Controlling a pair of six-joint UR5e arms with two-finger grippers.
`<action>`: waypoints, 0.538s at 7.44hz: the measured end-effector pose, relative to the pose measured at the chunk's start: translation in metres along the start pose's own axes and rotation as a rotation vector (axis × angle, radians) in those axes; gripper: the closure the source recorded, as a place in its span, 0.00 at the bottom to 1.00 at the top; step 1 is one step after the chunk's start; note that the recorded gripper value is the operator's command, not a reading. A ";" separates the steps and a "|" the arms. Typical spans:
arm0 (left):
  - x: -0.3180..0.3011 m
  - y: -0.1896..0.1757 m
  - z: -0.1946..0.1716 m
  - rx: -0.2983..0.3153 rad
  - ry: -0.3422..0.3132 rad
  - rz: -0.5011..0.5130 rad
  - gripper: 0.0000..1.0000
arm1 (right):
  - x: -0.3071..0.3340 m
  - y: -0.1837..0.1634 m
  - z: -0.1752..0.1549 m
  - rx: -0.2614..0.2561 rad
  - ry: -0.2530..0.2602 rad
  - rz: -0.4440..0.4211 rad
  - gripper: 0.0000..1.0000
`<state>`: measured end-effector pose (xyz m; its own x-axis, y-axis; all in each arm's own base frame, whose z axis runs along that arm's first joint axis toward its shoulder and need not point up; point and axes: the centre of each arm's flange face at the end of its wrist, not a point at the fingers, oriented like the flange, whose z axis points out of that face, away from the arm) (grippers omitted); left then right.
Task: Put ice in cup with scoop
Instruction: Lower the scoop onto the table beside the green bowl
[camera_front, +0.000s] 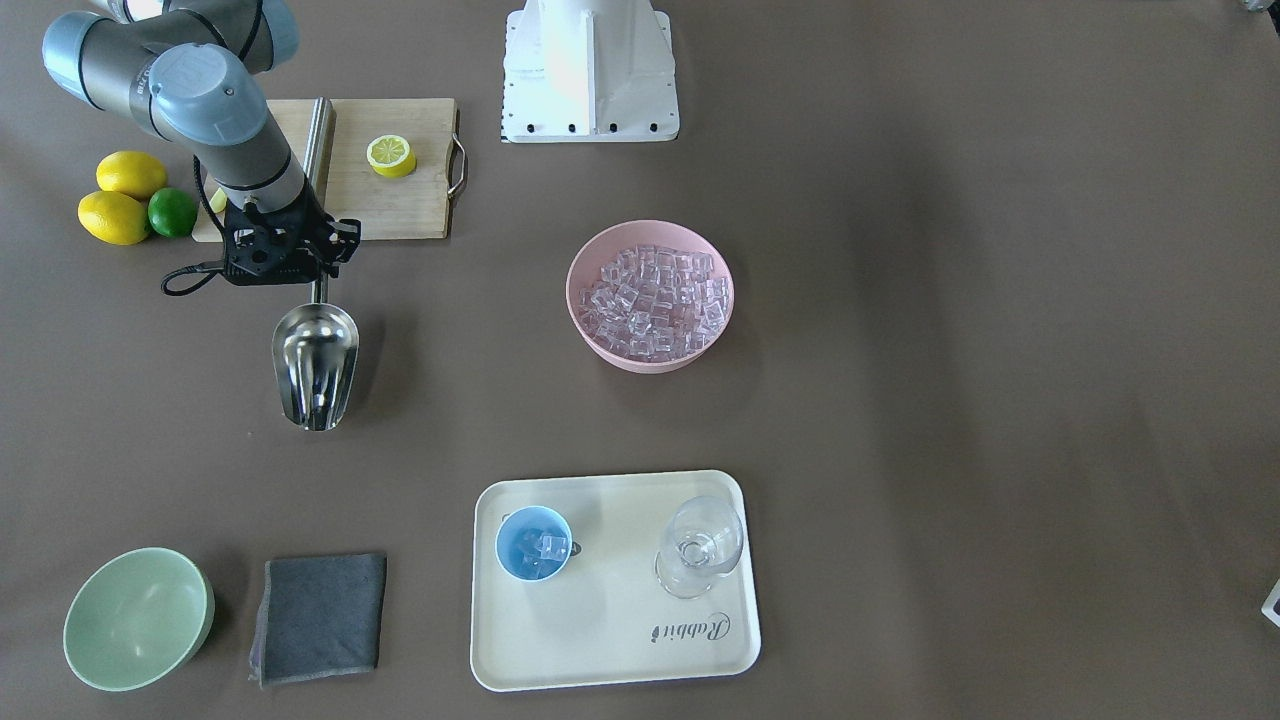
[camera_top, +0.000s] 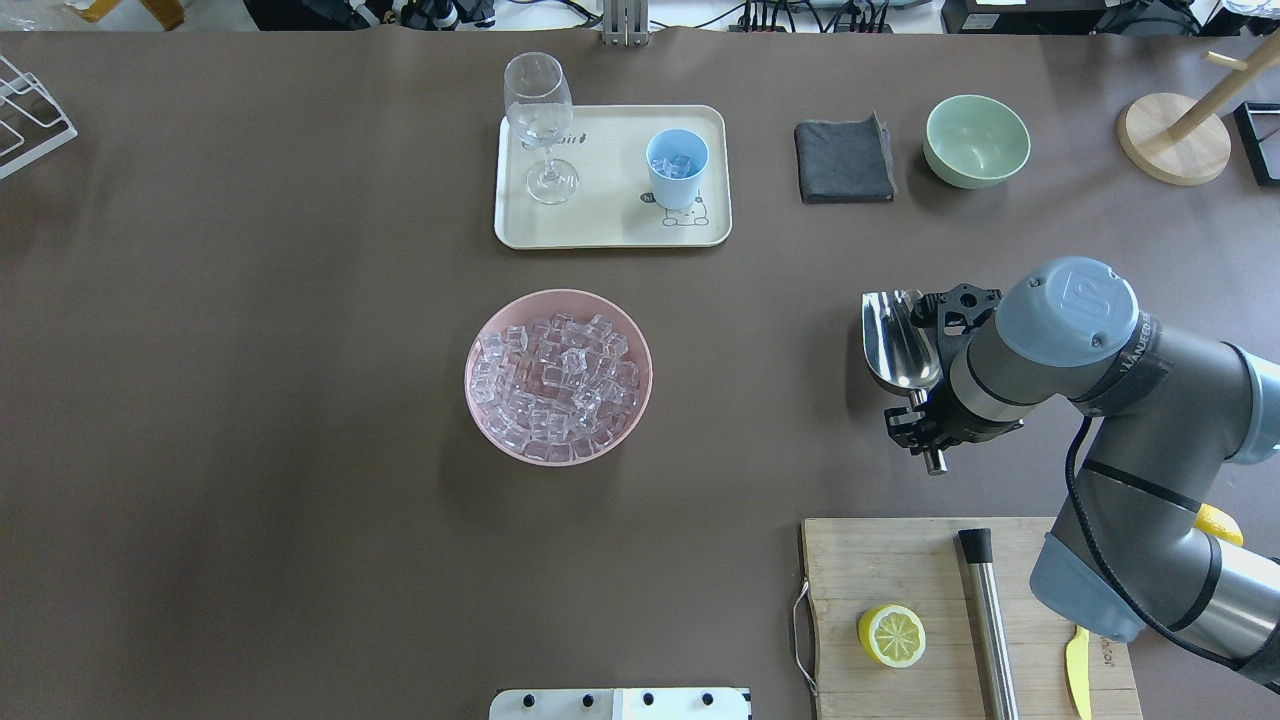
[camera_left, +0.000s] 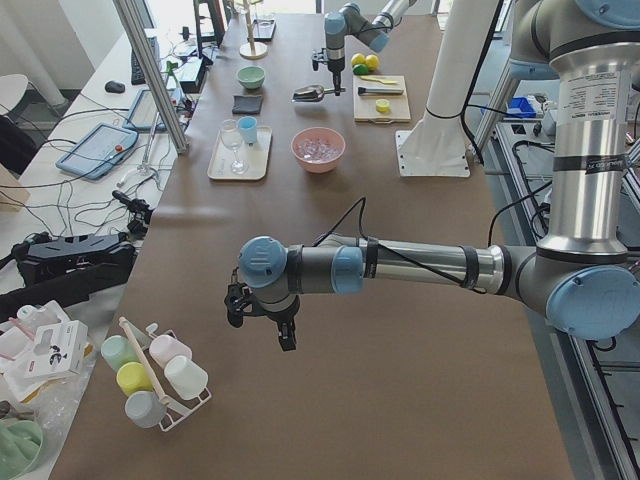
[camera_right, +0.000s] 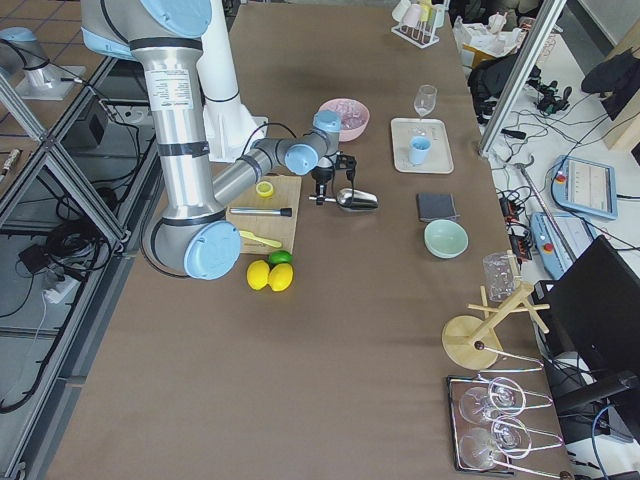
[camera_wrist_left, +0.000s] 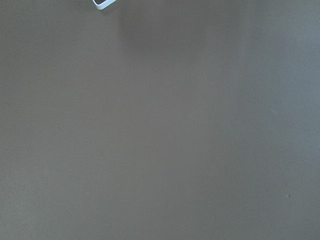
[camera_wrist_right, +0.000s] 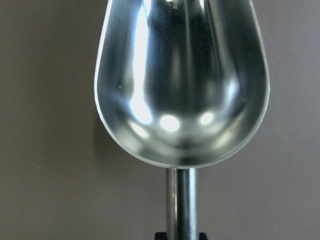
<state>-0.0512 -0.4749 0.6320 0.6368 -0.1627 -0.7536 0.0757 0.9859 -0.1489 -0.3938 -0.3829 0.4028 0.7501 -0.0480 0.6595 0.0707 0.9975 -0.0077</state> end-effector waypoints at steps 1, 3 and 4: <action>-0.004 0.001 -0.001 0.003 -0.010 0.049 0.02 | -0.002 0.001 0.002 0.000 -0.008 0.011 1.00; -0.016 0.006 -0.002 0.005 -0.027 0.149 0.02 | -0.004 0.003 0.004 -0.001 -0.015 0.022 1.00; -0.018 0.007 -0.001 0.003 -0.032 0.166 0.02 | -0.005 0.003 0.005 -0.003 -0.015 0.024 1.00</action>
<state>-0.0627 -0.4652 0.6435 0.6649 0.0032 -0.7469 -0.0297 0.9993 -0.0221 -0.4002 -0.3791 0.4031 0.7415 -0.0232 0.6706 0.0545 0.9982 -0.0257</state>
